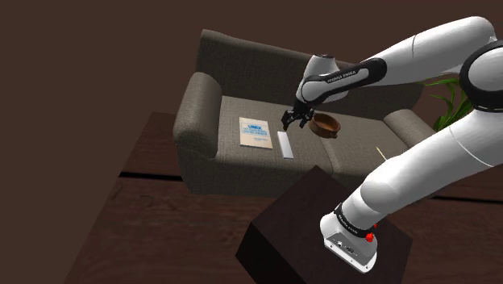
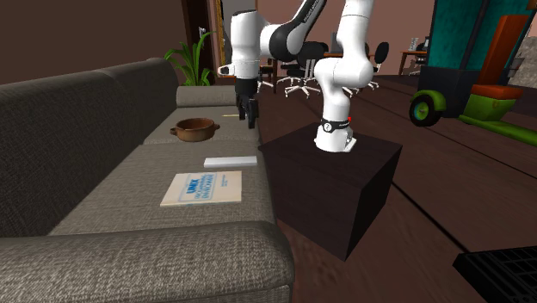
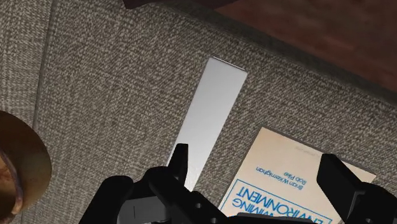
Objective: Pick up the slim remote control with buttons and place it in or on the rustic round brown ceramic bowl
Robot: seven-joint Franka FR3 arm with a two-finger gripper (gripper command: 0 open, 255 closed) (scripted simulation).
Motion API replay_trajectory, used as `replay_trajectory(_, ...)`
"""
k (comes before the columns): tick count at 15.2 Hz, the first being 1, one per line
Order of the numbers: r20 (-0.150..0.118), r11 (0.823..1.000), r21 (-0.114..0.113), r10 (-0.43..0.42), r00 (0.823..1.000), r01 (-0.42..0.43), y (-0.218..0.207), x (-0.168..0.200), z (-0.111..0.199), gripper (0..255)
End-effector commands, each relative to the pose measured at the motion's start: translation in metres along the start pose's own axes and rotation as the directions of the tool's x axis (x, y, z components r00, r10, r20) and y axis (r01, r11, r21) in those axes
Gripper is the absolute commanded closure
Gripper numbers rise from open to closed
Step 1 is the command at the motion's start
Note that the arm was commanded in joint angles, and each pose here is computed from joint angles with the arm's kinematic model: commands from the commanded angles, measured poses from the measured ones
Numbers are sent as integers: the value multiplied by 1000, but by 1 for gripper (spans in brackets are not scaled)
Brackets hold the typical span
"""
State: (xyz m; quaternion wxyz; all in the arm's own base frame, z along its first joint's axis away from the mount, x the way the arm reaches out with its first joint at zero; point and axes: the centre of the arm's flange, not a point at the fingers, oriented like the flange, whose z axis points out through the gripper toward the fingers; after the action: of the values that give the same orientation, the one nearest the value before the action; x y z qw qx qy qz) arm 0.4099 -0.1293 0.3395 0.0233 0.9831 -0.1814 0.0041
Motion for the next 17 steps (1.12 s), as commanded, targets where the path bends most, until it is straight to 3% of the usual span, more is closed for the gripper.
replay_trajectory(1,-1,1000,3,28,1000,-28,10,10,20,0)
replay_trajectory(10,4,988,20,151,989,-151,51,54,124,0)
replay_trajectory(17,4,987,21,159,987,-159,53,57,163,0)
